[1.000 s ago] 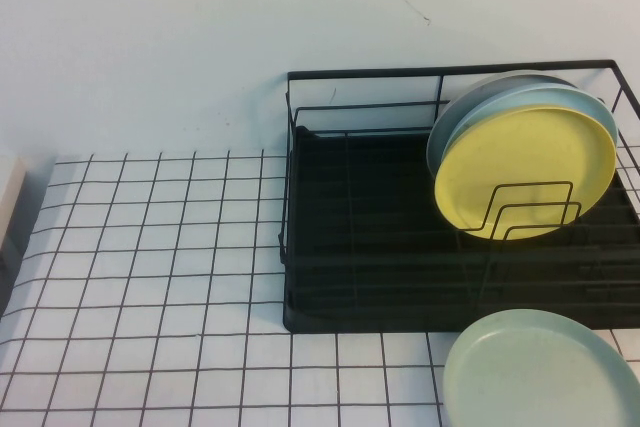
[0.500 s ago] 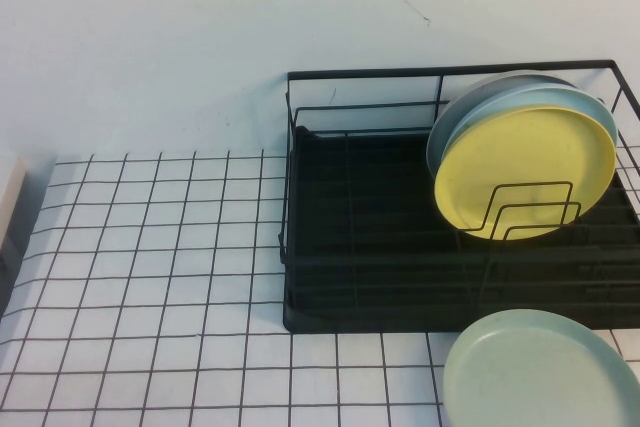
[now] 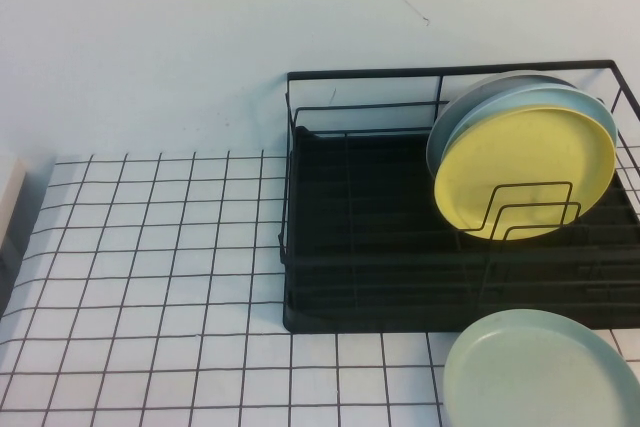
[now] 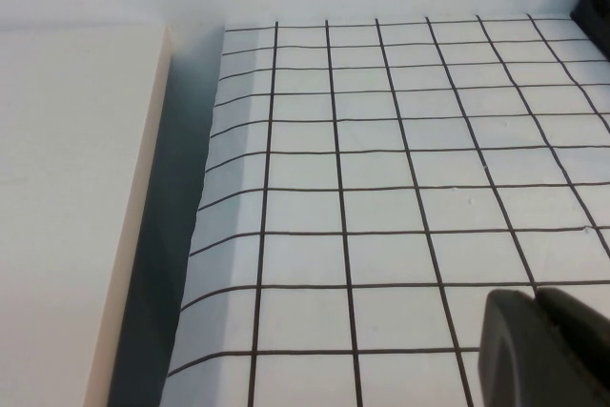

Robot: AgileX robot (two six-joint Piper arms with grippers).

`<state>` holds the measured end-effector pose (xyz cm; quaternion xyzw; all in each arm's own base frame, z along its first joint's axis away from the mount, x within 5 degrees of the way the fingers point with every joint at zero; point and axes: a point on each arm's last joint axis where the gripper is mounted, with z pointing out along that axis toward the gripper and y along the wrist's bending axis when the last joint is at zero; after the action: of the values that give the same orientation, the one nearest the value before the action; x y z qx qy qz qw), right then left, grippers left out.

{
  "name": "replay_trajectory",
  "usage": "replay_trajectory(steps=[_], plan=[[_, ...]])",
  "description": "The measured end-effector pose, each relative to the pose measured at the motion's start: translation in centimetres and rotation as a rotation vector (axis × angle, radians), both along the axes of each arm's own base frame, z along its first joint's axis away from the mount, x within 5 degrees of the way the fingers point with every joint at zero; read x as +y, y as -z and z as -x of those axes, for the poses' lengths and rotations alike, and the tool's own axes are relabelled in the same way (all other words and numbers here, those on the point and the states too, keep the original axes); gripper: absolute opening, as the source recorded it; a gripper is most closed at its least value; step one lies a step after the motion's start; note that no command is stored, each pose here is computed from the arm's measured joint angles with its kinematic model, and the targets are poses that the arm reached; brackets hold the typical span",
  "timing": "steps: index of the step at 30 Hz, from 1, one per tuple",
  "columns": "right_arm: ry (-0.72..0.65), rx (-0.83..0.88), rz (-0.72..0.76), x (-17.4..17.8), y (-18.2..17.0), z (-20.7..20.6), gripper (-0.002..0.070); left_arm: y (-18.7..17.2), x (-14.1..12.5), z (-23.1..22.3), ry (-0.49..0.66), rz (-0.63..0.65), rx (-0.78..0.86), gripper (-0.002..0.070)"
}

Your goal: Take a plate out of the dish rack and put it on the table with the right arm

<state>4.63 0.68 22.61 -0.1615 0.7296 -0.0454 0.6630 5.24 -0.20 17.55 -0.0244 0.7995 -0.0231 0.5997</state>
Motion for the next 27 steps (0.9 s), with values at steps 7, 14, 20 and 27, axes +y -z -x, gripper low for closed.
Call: replay_trajectory(steps=[7,14,20,27], plan=[[0.094,0.126,-0.084,-0.3,3.4,-0.5,-0.0002,0.0,0.0,0.0,0.0,0.0,0.0,-0.0003],[0.135,0.239,-0.155,-0.4,5.7,-0.5,-0.0002,0.0,0.0,0.0,0.0,0.0,0.0,-0.0003],[0.14,0.235,-0.128,-0.5,5.7,-0.5,-0.0002,0.0,0.0,0.0,0.0,0.0,0.0,-0.0003],[0.133,0.232,-0.094,-0.5,5.7,-0.5,-0.0002,0.0,0.0,0.0,0.0,0.0,0.0,-0.0003]])
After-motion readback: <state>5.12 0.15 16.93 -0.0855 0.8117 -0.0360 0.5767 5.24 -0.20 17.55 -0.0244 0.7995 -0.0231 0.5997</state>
